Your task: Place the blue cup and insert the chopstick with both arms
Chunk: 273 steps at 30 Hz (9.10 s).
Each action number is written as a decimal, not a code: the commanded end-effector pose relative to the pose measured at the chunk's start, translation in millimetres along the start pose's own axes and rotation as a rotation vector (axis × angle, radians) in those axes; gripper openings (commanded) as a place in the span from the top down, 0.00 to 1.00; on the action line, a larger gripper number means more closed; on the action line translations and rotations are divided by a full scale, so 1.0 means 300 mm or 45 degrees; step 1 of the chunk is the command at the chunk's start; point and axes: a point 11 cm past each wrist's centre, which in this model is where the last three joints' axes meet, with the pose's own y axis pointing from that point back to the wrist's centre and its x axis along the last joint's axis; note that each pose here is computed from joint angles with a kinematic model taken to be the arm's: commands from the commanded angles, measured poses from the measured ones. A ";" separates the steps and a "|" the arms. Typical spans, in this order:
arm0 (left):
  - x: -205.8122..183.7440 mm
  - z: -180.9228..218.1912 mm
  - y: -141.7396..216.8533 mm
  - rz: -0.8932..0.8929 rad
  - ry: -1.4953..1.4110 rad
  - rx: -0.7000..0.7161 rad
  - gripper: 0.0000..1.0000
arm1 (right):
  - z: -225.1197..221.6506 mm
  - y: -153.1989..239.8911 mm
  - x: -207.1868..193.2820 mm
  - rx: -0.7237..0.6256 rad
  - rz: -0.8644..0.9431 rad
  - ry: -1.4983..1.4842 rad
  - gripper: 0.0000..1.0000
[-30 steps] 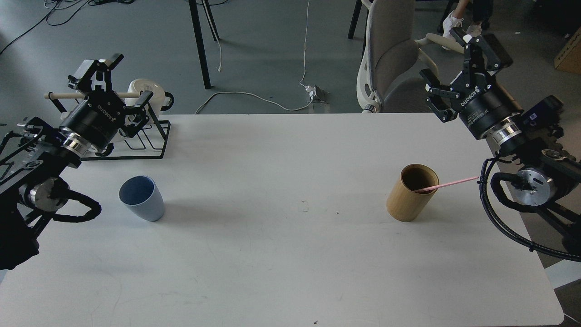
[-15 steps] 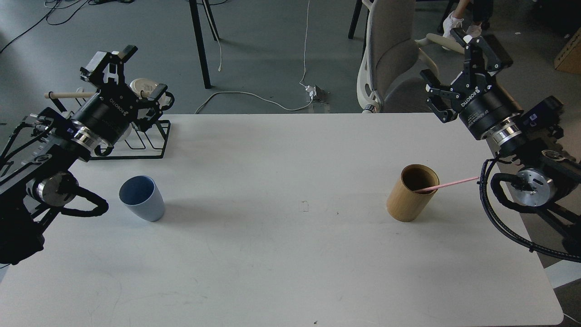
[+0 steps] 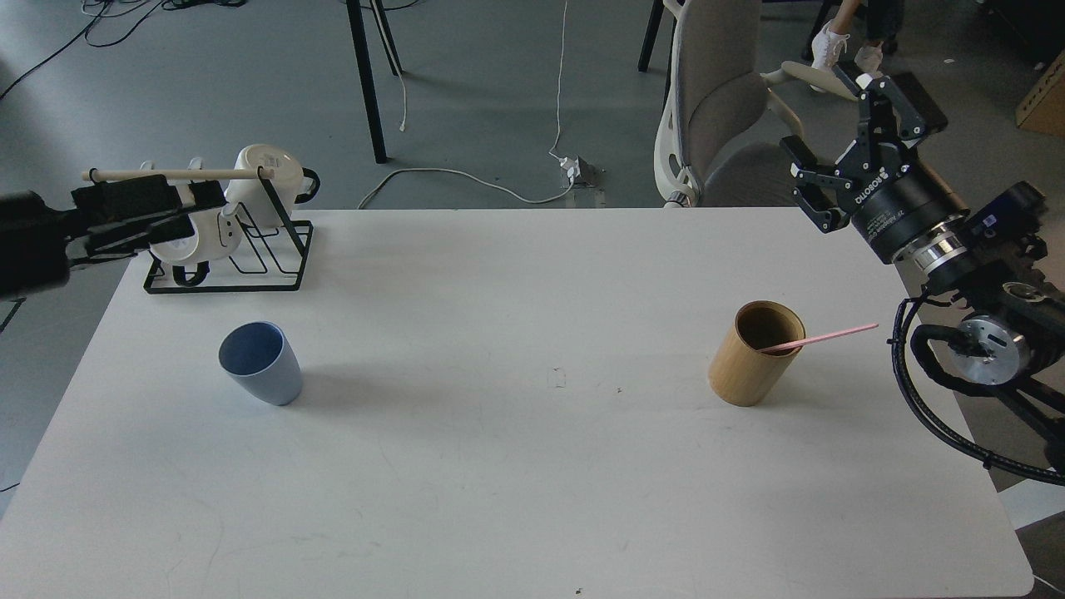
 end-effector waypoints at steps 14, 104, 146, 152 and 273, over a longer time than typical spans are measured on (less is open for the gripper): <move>-0.176 -0.331 -0.230 -0.300 -0.216 0.391 0.03 | 0.062 0.052 0.036 -0.060 0.047 0.006 0.04; -0.378 0.450 -0.938 -0.574 -1.041 -0.244 0.82 | 0.115 0.172 0.285 -0.148 0.324 0.111 0.04; -0.105 0.478 -0.696 0.019 0.503 -0.764 0.06 | 0.258 0.508 0.080 -0.293 -0.314 1.641 0.08; -0.106 0.466 -0.698 0.024 0.509 -0.752 0.05 | 0.321 0.518 0.075 -0.323 -0.321 1.632 0.15; -0.222 0.381 -0.757 0.030 0.626 -0.674 0.04 | 0.202 -0.084 -0.542 0.274 -0.916 1.612 0.26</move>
